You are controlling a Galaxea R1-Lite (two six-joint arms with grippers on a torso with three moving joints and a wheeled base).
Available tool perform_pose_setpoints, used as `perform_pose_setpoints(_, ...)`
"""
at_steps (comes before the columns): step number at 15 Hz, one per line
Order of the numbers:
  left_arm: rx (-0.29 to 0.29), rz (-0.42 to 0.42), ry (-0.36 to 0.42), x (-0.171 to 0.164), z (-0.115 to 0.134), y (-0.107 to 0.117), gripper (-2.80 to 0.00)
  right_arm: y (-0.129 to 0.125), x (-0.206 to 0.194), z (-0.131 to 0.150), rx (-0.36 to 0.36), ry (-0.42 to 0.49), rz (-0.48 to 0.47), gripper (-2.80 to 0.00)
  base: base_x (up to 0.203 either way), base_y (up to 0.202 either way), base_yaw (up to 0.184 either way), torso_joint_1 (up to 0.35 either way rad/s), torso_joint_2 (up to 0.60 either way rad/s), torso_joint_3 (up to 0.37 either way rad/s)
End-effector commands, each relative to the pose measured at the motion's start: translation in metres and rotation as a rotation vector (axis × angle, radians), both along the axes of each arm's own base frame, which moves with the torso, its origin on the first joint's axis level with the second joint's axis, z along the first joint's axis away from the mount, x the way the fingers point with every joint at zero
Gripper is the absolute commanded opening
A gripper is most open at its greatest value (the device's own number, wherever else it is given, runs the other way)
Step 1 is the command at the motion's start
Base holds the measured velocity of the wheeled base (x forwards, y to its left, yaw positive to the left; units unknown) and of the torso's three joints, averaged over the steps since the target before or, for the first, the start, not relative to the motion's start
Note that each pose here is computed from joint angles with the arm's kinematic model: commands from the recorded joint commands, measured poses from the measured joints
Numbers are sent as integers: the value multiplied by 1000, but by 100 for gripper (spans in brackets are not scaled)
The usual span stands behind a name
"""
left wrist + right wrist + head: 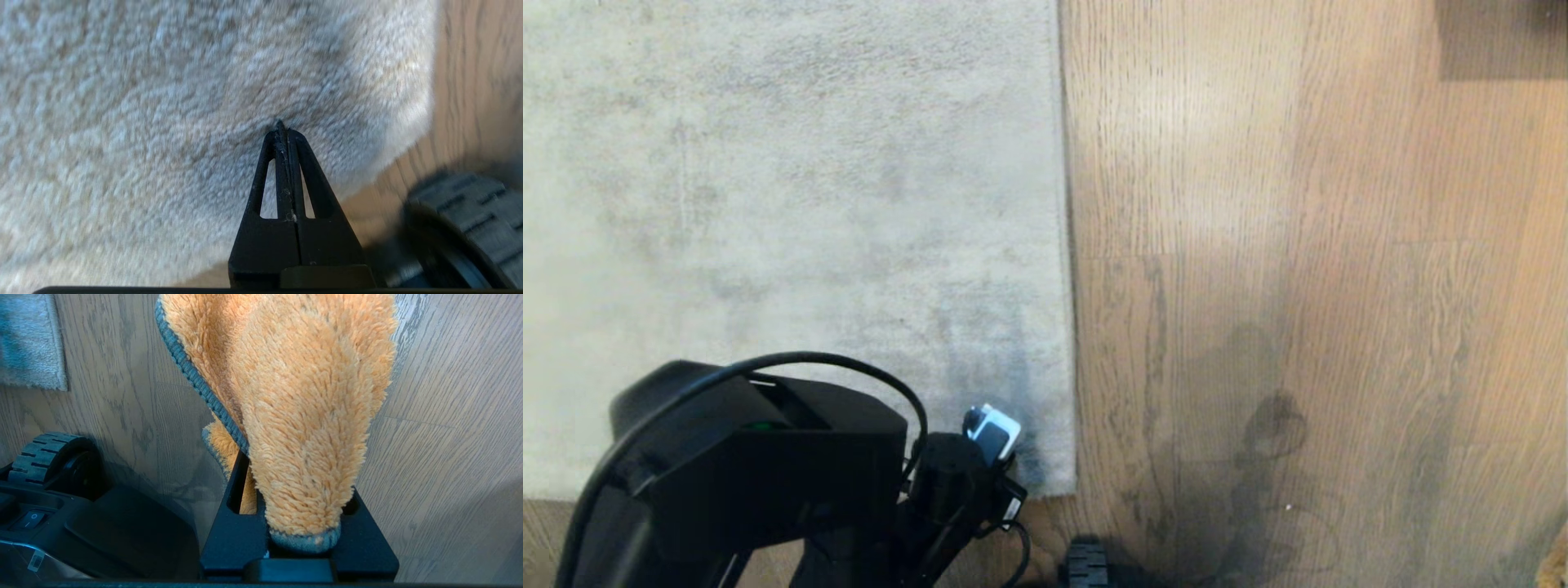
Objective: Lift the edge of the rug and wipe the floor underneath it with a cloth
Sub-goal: Lay down the carpet
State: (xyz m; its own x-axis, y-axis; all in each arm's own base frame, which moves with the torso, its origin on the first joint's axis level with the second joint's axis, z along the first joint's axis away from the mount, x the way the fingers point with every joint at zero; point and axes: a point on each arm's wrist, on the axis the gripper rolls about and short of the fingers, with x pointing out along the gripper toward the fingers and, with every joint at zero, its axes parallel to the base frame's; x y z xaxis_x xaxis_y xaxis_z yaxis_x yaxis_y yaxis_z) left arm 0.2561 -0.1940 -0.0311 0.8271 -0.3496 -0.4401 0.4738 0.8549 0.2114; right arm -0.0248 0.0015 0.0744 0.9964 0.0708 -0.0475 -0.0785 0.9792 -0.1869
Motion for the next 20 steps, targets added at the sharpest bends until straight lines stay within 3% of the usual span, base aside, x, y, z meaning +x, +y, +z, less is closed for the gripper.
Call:
perform_pose_setpoints(1, -1, 1, 0, 2, -7, -1, -280, 0, 0, 0, -2, 1, 1, -280, 0, 0, 0, 0, 0, 0)
perform_pose_setpoints(9, -36, 7, -38, 2, 11, -1, -280, 0, 0, 0, -2, 3, 1, -280, 0, 0, 0, 0, 0, 0)
perform_pose_setpoints(15, -97, 27, -117, -2, 63, 8, -280, 0, 0, 0, -2, 3, 1, -280, 0, 0, 0, 0, 0, 0)
perform_pose_setpoints(20, -121, 70, -146, -29, 112, 43, -280, 0, 0, 0, -2, 3, 1, -280, 0, 0, 0, 0, 0, 0)
